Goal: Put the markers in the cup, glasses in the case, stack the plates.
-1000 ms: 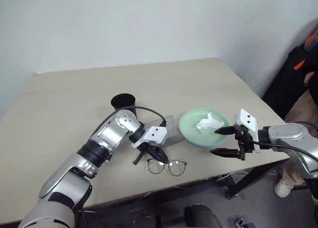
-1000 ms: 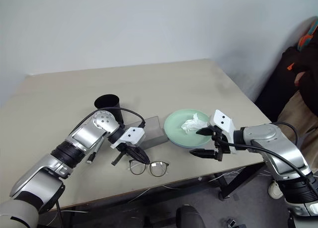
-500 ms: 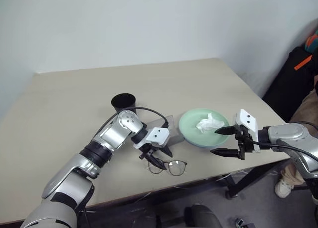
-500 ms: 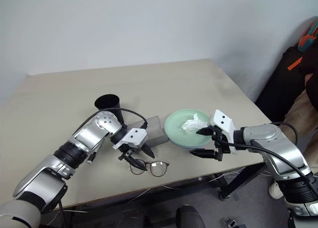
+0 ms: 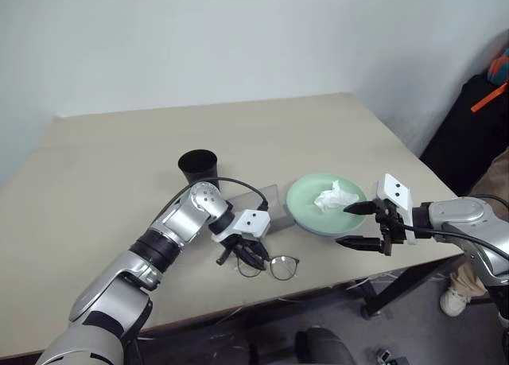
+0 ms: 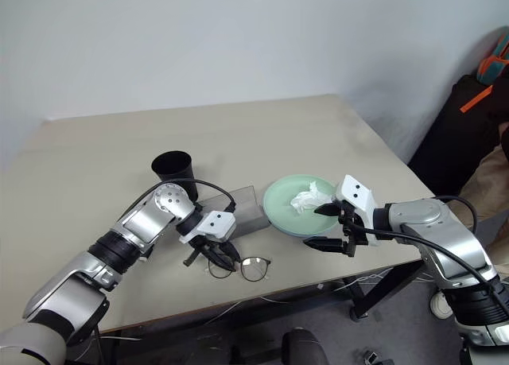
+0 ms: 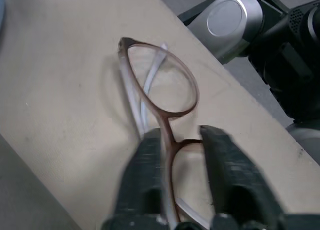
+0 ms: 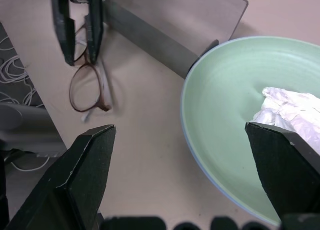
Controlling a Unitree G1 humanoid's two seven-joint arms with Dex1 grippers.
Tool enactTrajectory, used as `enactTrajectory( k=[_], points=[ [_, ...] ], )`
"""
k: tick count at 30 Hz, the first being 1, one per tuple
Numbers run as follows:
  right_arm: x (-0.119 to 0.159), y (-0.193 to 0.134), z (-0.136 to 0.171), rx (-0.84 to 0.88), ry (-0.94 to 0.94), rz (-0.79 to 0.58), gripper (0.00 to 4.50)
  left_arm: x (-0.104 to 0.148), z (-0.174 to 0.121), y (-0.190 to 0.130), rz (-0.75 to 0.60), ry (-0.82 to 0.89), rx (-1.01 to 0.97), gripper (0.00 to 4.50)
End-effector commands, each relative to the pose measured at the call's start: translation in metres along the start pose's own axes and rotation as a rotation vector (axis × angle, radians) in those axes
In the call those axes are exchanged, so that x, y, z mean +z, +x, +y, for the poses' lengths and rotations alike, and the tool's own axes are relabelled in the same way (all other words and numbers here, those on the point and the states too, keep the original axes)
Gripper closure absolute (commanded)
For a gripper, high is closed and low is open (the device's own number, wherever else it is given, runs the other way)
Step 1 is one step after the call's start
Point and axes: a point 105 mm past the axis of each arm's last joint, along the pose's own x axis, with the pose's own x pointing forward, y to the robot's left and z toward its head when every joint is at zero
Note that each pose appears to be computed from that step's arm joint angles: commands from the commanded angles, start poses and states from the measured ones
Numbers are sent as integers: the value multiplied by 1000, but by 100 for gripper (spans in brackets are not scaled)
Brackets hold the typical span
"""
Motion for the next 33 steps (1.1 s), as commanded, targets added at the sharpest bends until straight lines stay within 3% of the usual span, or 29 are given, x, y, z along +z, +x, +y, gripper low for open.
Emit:
enactTrajectory(
  k=[1,6,11,20,27,33],
  points=[
    [9,-3,-2,-17,-29,-24,0,2,4,-2,15,25,25,448],
    [10,-2,-3,-17,-31,-25,0,6,6,-3,0,31,38,448],
    [10,-1,-3,-13,-34,-24,0,26,15,-18,-74,51,85,448],
    [13,-1,-4,-3,-43,-24,0,63,51,-77,-290,-53,282,448],
    [15,1,-5,2,-48,-24,0,42,69,-91,-229,-118,385,448],
    [18,1,-4,2,-52,-26,0,1,73,-80,-111,-214,416,448]
  ],
)
